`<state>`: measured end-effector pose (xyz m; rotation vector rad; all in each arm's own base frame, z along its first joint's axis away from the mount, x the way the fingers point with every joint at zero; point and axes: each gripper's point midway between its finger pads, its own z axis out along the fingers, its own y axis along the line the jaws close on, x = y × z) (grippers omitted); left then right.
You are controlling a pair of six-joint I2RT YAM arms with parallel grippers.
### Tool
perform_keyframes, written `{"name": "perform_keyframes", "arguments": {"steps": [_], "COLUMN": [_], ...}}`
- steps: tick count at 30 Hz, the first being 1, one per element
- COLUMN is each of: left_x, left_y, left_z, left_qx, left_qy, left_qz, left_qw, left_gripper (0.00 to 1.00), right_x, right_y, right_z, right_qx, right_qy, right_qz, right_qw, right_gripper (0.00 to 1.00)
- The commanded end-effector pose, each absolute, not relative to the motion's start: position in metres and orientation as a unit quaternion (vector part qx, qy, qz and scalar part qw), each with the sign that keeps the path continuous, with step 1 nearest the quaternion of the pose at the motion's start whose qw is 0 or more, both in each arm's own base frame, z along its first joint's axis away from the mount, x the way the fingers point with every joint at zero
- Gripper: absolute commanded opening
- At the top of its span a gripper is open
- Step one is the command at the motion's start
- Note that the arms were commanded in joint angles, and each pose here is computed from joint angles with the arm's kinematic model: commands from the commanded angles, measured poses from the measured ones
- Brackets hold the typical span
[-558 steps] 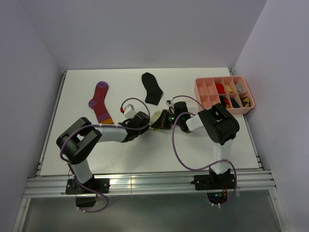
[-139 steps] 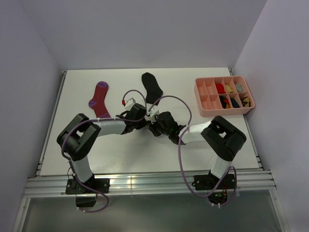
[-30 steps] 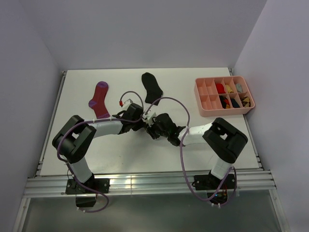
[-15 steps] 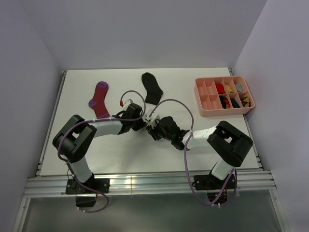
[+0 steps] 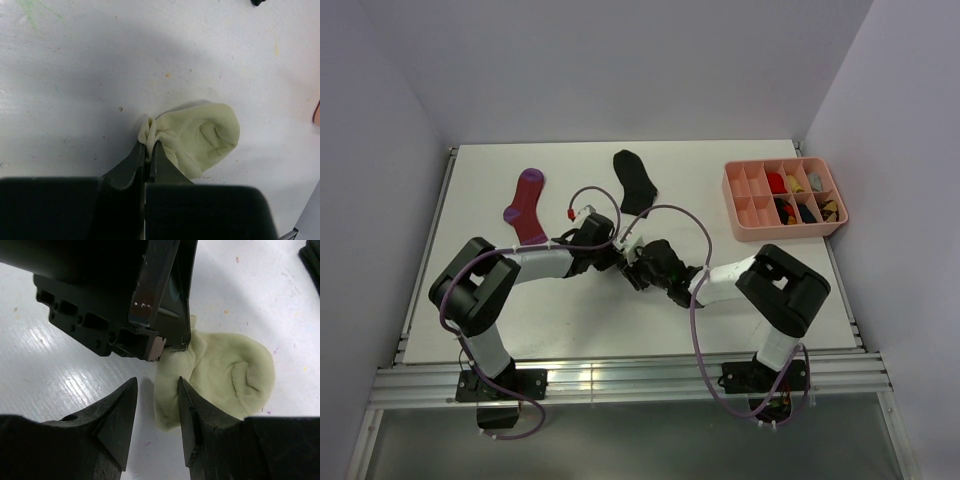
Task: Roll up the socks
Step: Roll the sock at the center of the board.
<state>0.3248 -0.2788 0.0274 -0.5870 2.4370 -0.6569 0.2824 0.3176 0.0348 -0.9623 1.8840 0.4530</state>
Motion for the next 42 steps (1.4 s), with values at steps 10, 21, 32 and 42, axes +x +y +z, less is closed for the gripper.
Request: {"name": "perform_keyframes", "arguments": {"steps": [10, 21, 32, 42], "left_x": [0.319, 0.325, 0.323, 0.333], "left_y": [-0.282, -0.268, -0.249, -0.262], "left_z": [0.023, 0.039, 0.055, 0.054], "left_qx": [-0.205, -0.219, -0.256, -0.264], "left_qy": [0.912, 0.894, 0.866, 0.852], "left_qz": [-0.247, -0.249, -0.262, -0.292], "left_qw": [0.256, 0.301, 0.341, 0.346], "left_gripper": [0.00, 0.52, 0.69, 0.69], "right_x": [0.295, 0.294, 0.295, 0.304], "right_y": [0.312, 0.311, 0.307, 0.298], "right_z": [0.004, 0.015, 0.025, 0.011], "right_qx": [-0.382, -0.304, -0.127, -0.043], "right_qy": [0.806, 0.855, 0.856, 0.844], "right_qz": [0.125, 0.268, 0.481, 0.530], "right_qw": [0.434, 0.325, 0.139, 0.069], "right_gripper": [0.07, 0.00, 0.00, 0.00]}}
